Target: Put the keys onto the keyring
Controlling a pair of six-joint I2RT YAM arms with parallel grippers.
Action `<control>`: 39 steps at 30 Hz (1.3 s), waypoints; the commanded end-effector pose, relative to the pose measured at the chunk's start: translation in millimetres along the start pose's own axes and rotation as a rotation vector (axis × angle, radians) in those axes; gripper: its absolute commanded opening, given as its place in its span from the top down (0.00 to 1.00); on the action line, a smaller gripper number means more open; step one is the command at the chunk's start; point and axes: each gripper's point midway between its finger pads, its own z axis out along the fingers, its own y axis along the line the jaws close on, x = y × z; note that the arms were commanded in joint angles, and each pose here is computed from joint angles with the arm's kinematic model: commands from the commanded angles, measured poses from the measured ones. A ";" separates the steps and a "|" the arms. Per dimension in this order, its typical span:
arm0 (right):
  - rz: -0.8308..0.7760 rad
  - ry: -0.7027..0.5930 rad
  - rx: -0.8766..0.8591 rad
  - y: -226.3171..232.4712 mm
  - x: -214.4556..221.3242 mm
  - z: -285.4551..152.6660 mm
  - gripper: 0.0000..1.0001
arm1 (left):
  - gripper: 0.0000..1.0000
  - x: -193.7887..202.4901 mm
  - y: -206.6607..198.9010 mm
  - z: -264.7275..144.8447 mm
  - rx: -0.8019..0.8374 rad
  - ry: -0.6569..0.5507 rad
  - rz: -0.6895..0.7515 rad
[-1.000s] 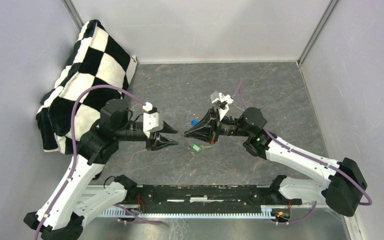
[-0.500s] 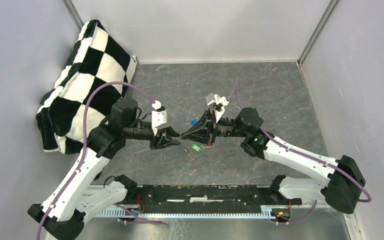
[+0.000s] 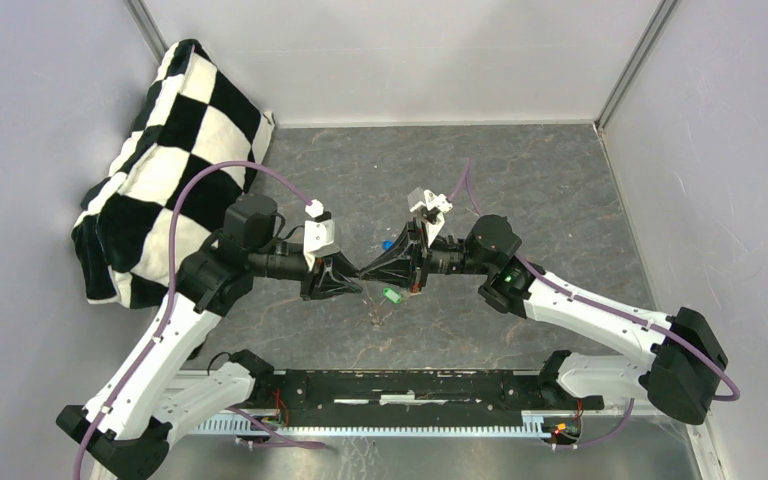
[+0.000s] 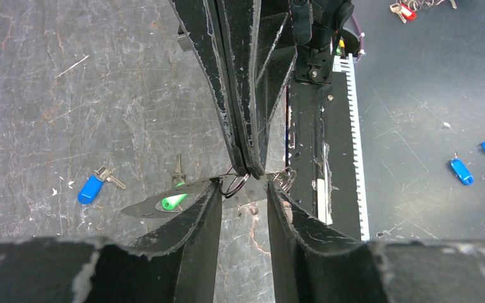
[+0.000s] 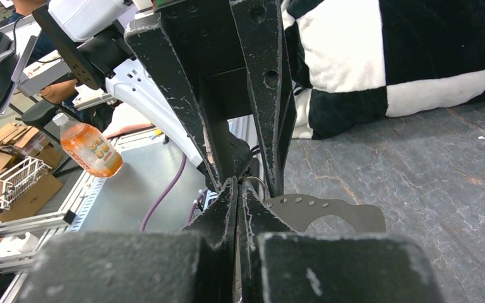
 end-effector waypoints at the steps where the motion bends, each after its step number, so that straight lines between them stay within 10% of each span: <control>1: -0.067 -0.065 -0.061 17.1 -29.8 5.7 1.00 | 0.61 -15.5 -5.9 -6.0 0.007 -0.024 0.042; 17: -0.027 -0.030 -0.058 9.5 -22.1 15.1 1.00 | 0.73 -16.4 -5.8 -8.6 0.010 -0.017 0.113; 25: -0.030 -0.027 -0.061 12.1 -23.3 13.8 1.00 | 0.98 -14.7 -2.2 -8.8 -0.006 -0.008 0.133; 32: -0.124 -0.005 -0.013 11.2 -29.0 3.3 0.51 | 0.98 -15.3 -6.8 -15.1 -0.012 -0.024 0.267; 39: -0.355 0.026 0.047 8.4 -25.1 -21.0 0.41 | 0.98 -13.0 -16.4 -20.6 0.016 -0.044 0.492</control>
